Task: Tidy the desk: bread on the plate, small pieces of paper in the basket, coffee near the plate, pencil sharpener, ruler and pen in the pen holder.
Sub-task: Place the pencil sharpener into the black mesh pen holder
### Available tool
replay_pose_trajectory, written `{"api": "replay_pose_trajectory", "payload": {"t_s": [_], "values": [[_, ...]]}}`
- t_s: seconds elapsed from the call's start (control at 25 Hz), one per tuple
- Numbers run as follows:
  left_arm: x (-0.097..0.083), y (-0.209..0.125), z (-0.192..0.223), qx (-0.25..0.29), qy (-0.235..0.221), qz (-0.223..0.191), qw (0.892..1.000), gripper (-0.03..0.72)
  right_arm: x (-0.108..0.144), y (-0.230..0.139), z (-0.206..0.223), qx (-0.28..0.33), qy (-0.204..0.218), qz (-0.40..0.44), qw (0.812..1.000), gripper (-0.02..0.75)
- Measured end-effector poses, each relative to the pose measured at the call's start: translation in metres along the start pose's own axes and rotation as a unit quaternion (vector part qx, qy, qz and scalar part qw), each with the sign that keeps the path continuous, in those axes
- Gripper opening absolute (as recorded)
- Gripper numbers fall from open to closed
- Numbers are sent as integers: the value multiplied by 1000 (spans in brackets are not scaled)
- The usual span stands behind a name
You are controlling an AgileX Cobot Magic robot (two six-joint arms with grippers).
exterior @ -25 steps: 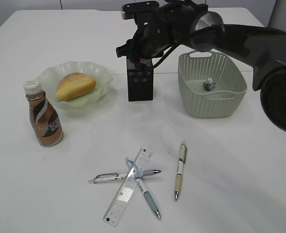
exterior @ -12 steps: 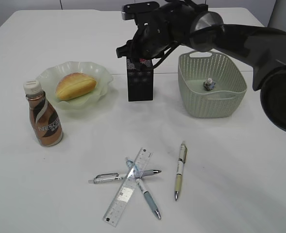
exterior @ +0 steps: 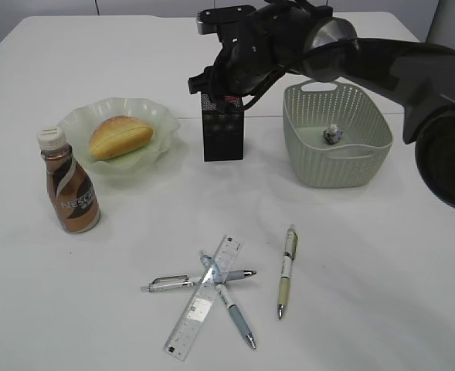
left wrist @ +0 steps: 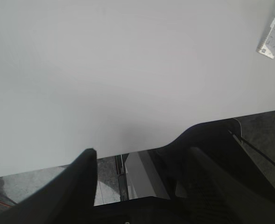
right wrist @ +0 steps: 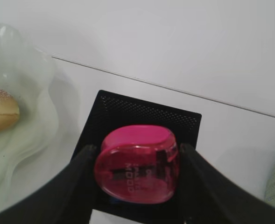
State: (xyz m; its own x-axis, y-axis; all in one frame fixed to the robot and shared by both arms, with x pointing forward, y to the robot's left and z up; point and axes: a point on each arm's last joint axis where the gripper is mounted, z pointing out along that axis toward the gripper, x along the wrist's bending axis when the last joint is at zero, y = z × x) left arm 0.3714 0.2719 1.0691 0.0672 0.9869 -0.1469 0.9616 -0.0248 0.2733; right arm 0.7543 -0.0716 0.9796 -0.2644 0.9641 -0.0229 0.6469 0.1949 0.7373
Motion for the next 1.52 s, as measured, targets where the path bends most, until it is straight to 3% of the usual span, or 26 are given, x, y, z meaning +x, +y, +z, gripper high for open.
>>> {"api": "replay_pose_trajectory", "payload": {"t_s": [1.28,1.52], "values": [[0,0,0,0,0,0,1000,433,0,2,0,-13,0,-2,1000,422],[0,0,0,0,0,0,1000,433,-6,2,1,-9,5,16,1000,480]]}}
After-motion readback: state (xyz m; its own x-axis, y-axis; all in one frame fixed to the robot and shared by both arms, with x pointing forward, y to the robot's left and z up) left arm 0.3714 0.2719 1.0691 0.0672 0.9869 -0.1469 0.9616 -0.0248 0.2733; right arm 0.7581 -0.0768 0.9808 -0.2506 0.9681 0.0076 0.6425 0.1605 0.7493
